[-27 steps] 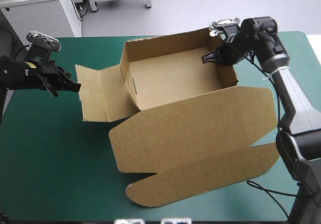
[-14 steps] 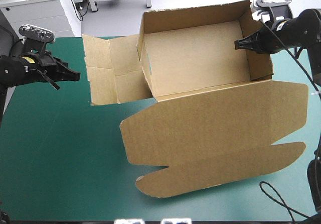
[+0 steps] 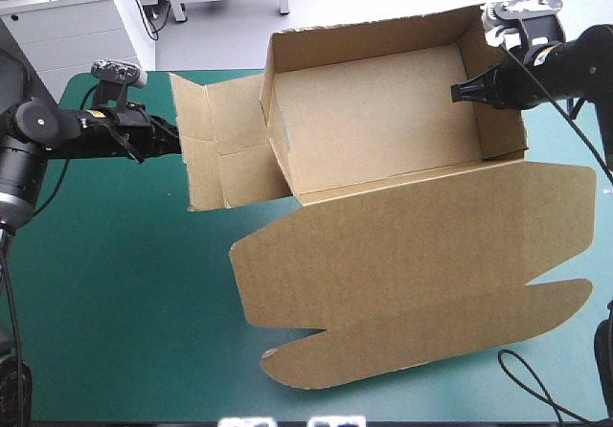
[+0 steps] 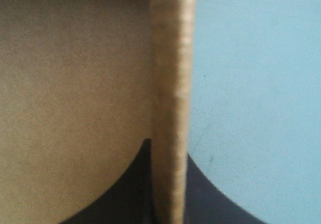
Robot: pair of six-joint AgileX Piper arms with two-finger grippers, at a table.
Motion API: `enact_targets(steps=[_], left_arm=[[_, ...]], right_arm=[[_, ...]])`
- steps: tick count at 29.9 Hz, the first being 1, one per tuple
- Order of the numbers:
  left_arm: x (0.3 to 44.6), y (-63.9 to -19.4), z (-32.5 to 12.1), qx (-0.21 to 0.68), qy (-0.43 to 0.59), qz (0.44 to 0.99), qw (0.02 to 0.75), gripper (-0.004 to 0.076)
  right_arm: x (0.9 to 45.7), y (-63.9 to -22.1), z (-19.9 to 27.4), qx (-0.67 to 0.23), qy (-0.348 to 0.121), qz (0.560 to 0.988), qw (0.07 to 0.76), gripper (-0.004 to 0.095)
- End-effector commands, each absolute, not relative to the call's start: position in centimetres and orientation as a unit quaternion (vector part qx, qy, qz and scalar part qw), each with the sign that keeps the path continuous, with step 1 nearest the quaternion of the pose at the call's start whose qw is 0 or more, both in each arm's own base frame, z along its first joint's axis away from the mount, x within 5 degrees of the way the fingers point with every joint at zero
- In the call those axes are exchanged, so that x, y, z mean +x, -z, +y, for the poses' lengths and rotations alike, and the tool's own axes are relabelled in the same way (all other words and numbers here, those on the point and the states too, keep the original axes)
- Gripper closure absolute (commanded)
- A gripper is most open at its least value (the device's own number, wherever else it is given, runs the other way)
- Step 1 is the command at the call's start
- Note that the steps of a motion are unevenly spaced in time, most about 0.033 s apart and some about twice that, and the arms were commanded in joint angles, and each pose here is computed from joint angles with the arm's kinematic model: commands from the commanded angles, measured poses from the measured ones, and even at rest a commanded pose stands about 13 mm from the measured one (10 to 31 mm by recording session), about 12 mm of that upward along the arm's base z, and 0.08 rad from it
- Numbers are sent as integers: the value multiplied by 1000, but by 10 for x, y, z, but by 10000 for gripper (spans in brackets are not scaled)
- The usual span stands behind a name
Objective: Fold the box
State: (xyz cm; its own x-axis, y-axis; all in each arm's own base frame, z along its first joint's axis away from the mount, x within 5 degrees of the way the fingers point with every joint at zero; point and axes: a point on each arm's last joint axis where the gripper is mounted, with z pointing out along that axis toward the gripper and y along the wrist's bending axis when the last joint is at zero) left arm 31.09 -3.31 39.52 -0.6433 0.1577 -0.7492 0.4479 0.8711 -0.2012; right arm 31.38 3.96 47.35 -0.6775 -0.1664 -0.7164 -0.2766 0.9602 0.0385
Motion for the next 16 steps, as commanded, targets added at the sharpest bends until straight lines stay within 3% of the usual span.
enact_targets(steps=[1, 16], left_arm=[[310, -408, -43, 165, 251, 851, 430, 731], [302, -417, -69, 215, 456, 762, 406, 731]], right_arm=[[297, -498, 38, -110, -88, 890, 435, 927], [300, -502, 38, -105, -91, 879, 456, 927]])
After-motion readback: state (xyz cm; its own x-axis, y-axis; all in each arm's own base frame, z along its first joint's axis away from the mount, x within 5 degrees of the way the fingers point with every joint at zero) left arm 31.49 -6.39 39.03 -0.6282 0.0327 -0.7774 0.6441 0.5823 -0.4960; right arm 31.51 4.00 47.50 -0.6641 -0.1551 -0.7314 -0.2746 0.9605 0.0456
